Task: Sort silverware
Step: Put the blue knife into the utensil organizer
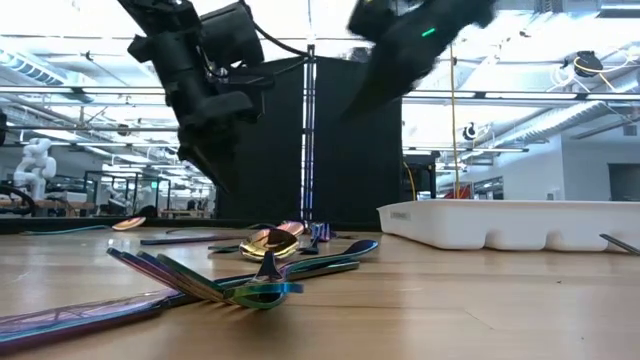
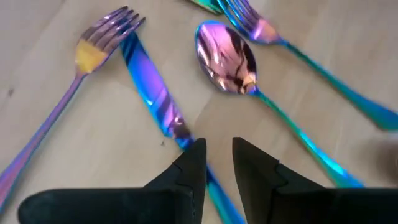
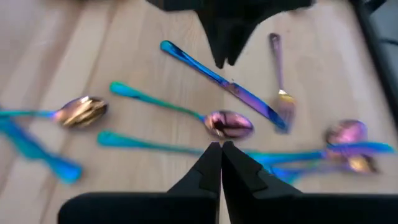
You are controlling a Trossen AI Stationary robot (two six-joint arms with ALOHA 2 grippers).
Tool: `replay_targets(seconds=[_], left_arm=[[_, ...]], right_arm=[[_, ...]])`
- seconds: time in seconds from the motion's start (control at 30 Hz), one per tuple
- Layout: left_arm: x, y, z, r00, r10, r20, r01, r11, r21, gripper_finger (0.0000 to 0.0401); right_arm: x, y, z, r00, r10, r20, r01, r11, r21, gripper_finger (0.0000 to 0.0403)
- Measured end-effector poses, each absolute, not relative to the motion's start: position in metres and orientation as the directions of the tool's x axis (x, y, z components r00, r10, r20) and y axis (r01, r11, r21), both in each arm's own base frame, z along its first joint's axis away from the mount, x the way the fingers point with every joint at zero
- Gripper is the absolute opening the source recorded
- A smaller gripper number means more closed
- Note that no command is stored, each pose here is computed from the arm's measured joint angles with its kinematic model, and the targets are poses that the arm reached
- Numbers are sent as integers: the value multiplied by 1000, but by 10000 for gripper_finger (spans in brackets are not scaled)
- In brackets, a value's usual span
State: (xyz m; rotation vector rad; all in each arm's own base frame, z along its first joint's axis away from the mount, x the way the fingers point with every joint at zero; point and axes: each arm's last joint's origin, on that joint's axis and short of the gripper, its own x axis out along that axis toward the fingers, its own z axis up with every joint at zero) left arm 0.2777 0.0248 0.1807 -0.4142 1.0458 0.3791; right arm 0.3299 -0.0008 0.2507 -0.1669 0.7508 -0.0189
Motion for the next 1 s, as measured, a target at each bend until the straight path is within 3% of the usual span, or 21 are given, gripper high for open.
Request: replay_targets(seconds=[0.17, 0.3, 0.5, 0.7, 1.0], left_arm=[[281, 27, 170, 413, 160, -896, -597, 791, -134, 80], [289, 27, 158, 414, 163, -896, -649, 743, -165, 80], [293, 28, 137, 342, 181, -922, -701, 702, -122, 80], [294, 26, 135, 340, 189, -921, -714, 689, -122, 80], [292, 21, 152, 393, 182, -902, -661, 738, -139, 80]], right_arm=[[252, 2, 276, 813, -65, -578, -36, 986, -161, 0], [197, 2, 293, 920, -57, -387, 5, 991, -135, 0], [140, 1, 303, 980, -57, -193, 43, 996, -76, 0], [120, 0, 301, 991, -57, -124, 46, 995, -93, 0], [123, 0, 304, 994, -57, -98, 46, 993, -110, 0]])
